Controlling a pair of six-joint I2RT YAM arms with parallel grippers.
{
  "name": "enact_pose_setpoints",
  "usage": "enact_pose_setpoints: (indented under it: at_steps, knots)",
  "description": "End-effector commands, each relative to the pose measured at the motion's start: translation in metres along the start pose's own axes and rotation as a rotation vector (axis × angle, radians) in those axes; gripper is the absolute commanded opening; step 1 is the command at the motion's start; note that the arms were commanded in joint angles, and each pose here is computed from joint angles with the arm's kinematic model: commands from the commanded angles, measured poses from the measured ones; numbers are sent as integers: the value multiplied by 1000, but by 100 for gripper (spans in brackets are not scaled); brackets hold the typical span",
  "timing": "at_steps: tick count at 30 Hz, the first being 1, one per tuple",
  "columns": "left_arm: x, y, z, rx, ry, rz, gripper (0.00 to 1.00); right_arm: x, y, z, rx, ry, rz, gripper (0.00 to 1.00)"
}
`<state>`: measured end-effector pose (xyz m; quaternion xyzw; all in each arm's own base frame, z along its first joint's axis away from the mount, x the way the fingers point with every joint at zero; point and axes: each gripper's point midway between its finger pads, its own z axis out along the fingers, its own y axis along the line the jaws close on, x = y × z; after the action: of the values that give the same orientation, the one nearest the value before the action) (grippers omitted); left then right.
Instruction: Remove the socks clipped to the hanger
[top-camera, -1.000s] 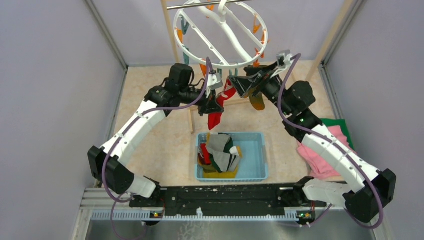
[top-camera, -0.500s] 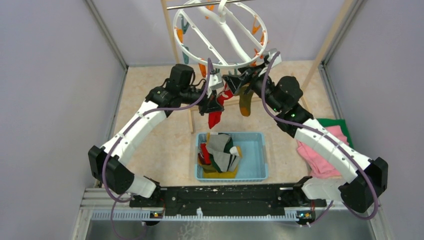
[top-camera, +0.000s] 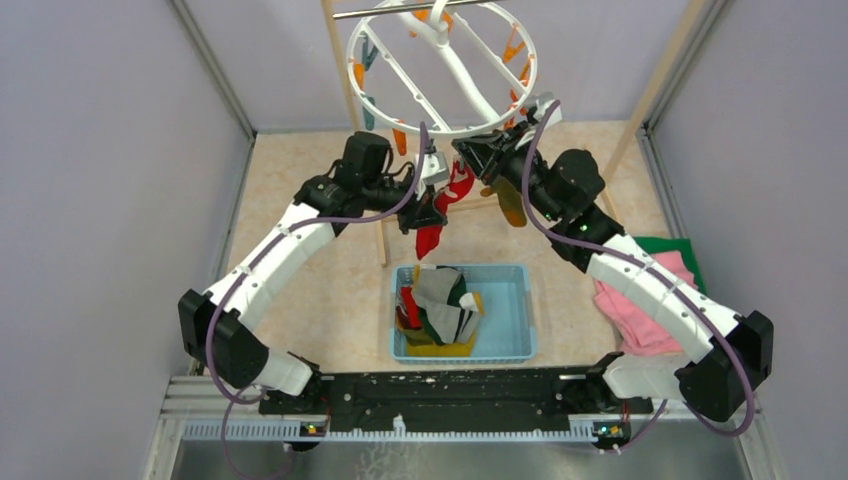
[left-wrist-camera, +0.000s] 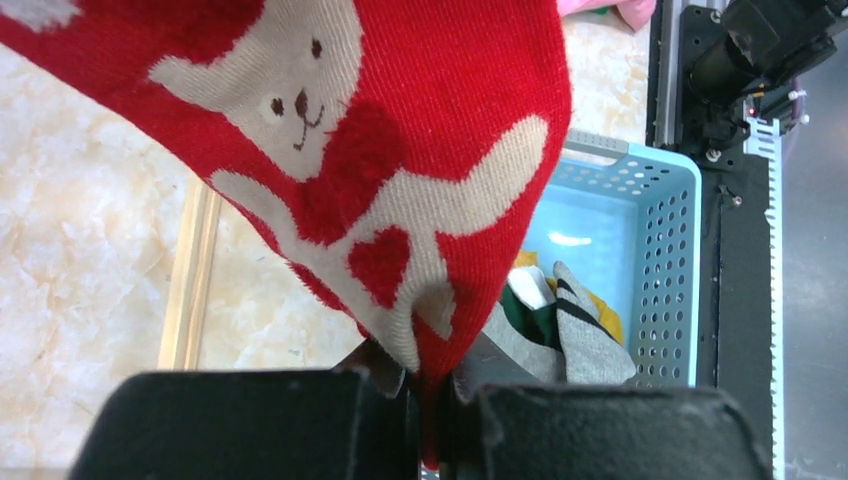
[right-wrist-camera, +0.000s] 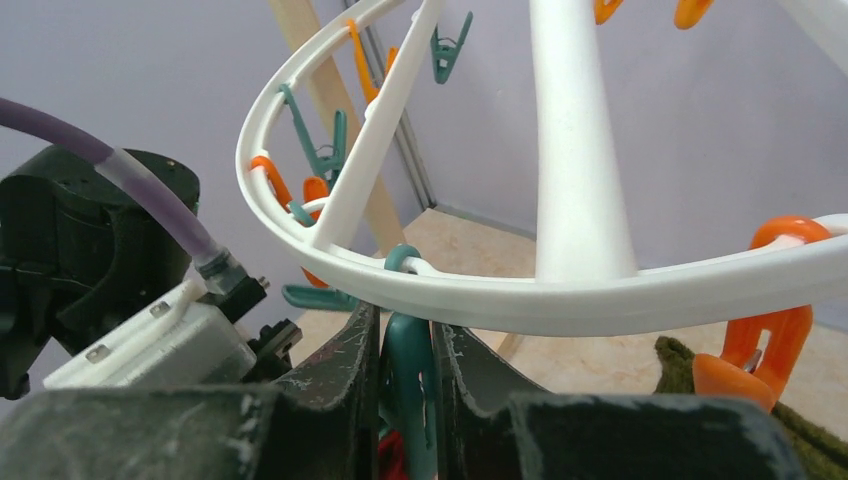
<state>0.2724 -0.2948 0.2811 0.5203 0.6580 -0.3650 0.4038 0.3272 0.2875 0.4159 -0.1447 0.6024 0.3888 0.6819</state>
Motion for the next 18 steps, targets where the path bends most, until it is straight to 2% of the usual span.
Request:
enact_pose_setpoints:
  at_steps: [1, 5, 8, 11, 14, 16, 17, 18]
  knots:
    - [15, -16, 2, 77, 25, 35, 0, -31, 17, 4, -55, -73, -14, 1]
    - [43, -50, 9, 240, 80, 41, 0, -29, 17, 3, -54, -60, -6, 0]
    - [74, -76, 22, 330, 177, 77, 0, -26, 16, 1, -53, -51, -4, 2]
    - [110, -88, 33, 345, 302, 123, 0, -22, 16, -2, -56, -41, 5, 6]
    - [135, -92, 41, 335, 384, 185, 7, -17, 18, -6, -63, -28, 17, 14]
    - [151, -93, 43, 329, 436, 235, 15, -14, 18, -10, -63, -20, 24, 29]
    - [160, -93, 43, 324, 464, 262, 24, -15, 18, -13, -60, -20, 25, 44]
    - [165, -93, 44, 317, 483, 286, 33, -13, 17, -17, -56, -15, 25, 83]
